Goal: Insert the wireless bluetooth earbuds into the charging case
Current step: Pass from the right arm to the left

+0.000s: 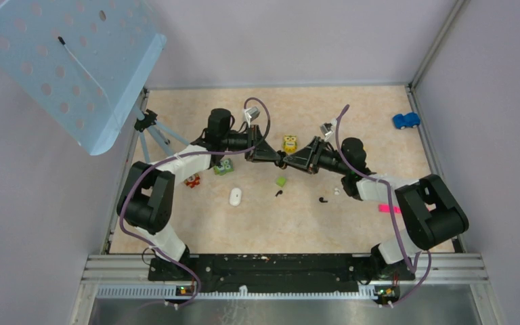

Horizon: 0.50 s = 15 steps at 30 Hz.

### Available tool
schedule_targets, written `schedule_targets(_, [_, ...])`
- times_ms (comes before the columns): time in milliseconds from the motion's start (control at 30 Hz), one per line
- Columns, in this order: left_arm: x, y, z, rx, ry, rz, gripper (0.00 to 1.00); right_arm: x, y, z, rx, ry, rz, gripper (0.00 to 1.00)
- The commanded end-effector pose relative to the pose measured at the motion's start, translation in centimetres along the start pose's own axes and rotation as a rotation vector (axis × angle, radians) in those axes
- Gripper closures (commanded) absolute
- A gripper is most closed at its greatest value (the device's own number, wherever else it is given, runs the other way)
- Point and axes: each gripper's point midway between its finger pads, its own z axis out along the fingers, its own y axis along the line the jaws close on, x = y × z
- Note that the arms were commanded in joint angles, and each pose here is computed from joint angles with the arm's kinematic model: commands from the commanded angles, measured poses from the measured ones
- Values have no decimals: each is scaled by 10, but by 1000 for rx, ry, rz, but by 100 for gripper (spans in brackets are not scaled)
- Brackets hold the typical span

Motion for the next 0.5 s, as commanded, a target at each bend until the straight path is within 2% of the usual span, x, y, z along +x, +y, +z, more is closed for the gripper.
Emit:
schedule_targets(0, [-4,-12,-6,14,-30,59,81,-1,11,0,-43,-3,-55,78])
schedule_targets(167, [-4,-9,-6,8,-30,50,91,0,10,-1,-41,-2,-54,77])
schedule_targets(233, [-4,-8,-6,4,-31,48,97,1,10,-1,-40,0,-55,67])
schedule_targets(267, [-4,-8,-7,3,-33,47,100,1,10,-1,-37,-1,-58,59])
schedule_targets(333, [-4,-8,-8,2,-34,49,100,0,9,-4,-11,-6,-64,44])
schedule_targets(400, [-5,-7,-10,-5,-38,57,100,-3,5,-8,37,-21,-84,37])
schedule_targets(467, [-7,-5,-14,-22,-50,65,100,-7,-8,-15,142,-45,-102,34])
